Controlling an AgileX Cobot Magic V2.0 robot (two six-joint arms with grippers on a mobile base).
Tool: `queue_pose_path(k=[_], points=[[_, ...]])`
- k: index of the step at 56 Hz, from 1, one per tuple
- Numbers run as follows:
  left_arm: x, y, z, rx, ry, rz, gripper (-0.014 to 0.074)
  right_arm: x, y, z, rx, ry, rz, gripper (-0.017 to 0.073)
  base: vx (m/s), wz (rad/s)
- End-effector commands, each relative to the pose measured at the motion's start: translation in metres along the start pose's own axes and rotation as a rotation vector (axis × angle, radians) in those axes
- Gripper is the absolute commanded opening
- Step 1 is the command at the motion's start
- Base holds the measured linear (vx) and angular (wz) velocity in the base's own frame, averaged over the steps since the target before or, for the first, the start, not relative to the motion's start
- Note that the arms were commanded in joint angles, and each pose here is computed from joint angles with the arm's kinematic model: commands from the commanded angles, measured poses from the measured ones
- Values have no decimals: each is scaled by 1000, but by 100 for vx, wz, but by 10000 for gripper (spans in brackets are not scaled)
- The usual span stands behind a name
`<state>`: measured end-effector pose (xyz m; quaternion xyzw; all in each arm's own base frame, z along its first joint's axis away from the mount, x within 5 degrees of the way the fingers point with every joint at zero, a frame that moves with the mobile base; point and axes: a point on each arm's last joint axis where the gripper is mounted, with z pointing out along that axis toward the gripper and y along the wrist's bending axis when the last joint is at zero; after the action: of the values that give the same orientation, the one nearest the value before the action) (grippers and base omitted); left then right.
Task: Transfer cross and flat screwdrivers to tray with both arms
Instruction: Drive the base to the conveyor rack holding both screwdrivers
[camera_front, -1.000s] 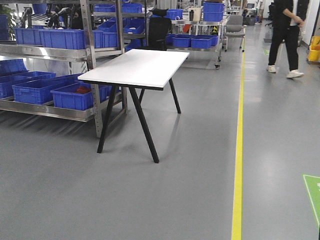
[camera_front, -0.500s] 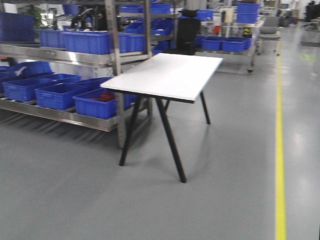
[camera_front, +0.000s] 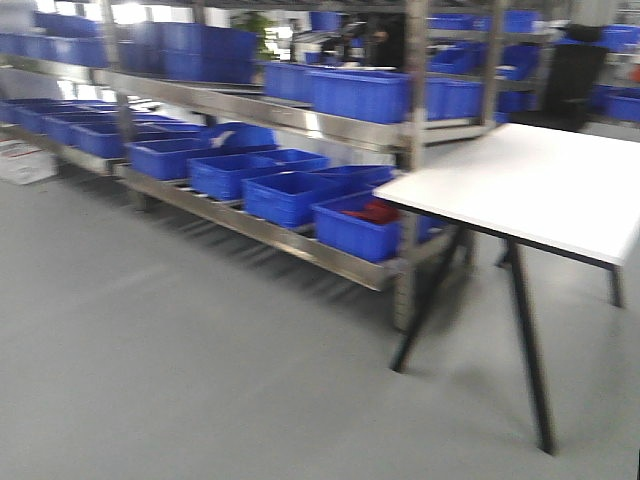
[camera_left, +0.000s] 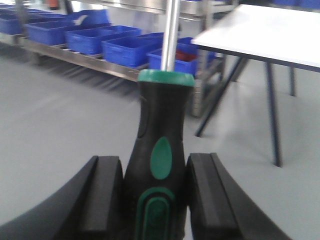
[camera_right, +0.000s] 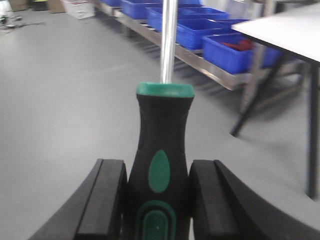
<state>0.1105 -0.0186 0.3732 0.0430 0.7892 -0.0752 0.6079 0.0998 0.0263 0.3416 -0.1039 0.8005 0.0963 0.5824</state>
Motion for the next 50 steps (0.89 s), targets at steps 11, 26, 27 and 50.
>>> queue_pose_path(k=[11, 26, 27, 50], points=[[-17, -1, -4, 8, -123, -7, -6, -16, -2, -3, 26, -105, 8, -8, 51, 80], [-17, -1, -4, 8, -122, -7, -6, -16, -2, -3, 26, -105, 7, -8, 52, 64], [-17, -1, -4, 8, -122, -7, -6, -16, -2, -3, 26, -105, 7, -8, 53, 51], [-17, -1, -4, 8, -123, -7, -6, -16, -2, -3, 27, -107, 7, -8, 56, 37]])
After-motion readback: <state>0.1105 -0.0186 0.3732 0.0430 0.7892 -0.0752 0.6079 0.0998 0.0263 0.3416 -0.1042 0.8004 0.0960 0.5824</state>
